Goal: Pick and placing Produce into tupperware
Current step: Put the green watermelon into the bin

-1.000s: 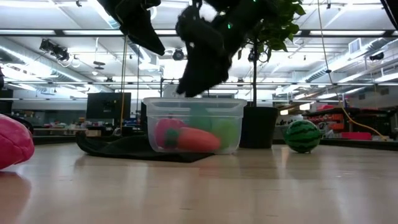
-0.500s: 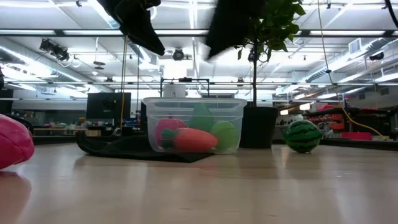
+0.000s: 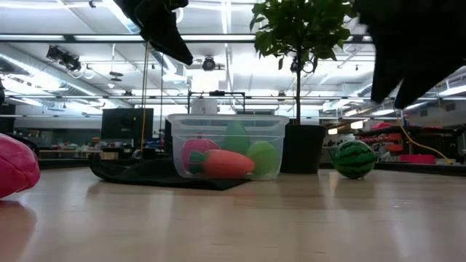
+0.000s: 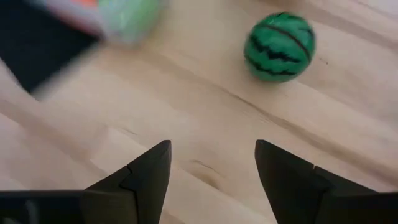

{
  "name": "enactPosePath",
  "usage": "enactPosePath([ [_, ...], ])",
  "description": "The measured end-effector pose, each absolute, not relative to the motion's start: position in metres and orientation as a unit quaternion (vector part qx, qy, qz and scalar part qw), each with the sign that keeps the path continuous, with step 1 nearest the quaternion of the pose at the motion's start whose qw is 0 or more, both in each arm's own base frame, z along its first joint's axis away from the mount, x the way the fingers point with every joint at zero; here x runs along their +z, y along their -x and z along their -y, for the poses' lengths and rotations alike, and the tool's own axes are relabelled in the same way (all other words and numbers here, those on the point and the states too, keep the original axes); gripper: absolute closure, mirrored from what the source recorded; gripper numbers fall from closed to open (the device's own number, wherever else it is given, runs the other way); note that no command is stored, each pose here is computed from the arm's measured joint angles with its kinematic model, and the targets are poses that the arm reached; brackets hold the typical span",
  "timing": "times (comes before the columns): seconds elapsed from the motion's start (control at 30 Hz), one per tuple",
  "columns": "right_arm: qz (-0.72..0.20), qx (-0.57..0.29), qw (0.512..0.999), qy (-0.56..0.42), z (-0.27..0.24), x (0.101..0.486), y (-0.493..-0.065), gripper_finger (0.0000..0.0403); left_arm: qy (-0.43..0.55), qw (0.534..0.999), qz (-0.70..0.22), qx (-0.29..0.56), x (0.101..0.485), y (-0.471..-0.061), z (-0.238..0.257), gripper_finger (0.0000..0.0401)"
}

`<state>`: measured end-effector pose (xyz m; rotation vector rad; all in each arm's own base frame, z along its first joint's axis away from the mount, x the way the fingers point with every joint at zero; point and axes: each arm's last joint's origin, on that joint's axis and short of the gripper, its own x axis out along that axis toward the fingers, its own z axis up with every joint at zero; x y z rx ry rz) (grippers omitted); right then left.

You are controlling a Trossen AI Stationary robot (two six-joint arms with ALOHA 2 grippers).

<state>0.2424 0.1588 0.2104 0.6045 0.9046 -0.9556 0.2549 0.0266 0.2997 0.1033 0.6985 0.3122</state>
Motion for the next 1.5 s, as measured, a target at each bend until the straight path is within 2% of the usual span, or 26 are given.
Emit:
enactPosePath([
  [0.13,-0.339,-0.430,0.768,-0.333,-0.155,0.222,-0.202,0.0171,-0.050,0.926,-0.341,0.152,0.300,-0.255,-0.027,0.0217],
  [0.3,-0.342,-0.376,0.789,-0.345,-0.136,0.218,-0.164,0.0169,-0.050,0.926,-0.341,0.152,0.300,-0.255,-0.027,0.0220],
  [0.47,-0.350,-0.310,0.819,-0.333,-0.117,0.208,-0.148,0.0149,-0.050,0.926,-0.341,0.152,0.300,-0.255,-0.027,0.0215],
  [0.6,-0.347,-0.309,0.825,-0.321,-0.101,0.202,-0.145,0.0122,-0.050,0.926,-0.341,0.152,0.300,-0.255,-0.027,0.0214],
  [0.87,-0.352,-0.358,0.804,-0.318,-0.074,0.188,-0.151,0.0055,-0.050,0.926,-0.341,0.152,0.300,-0.255,-0.027,0.0213],
  [1.07,-0.368,-0.340,0.791,-0.351,-0.058,0.181,-0.166,0.0012,-0.050,0.926,-0.341,0.152,0.300,-0.255,-0.027,0.0215],
  [1.5,-0.366,-0.320,0.802,-0.347,-0.027,0.185,-0.185,0.0004,-0.050,0.926,-0.341,0.153,0.300,-0.255,-0.027,0.0216],
])
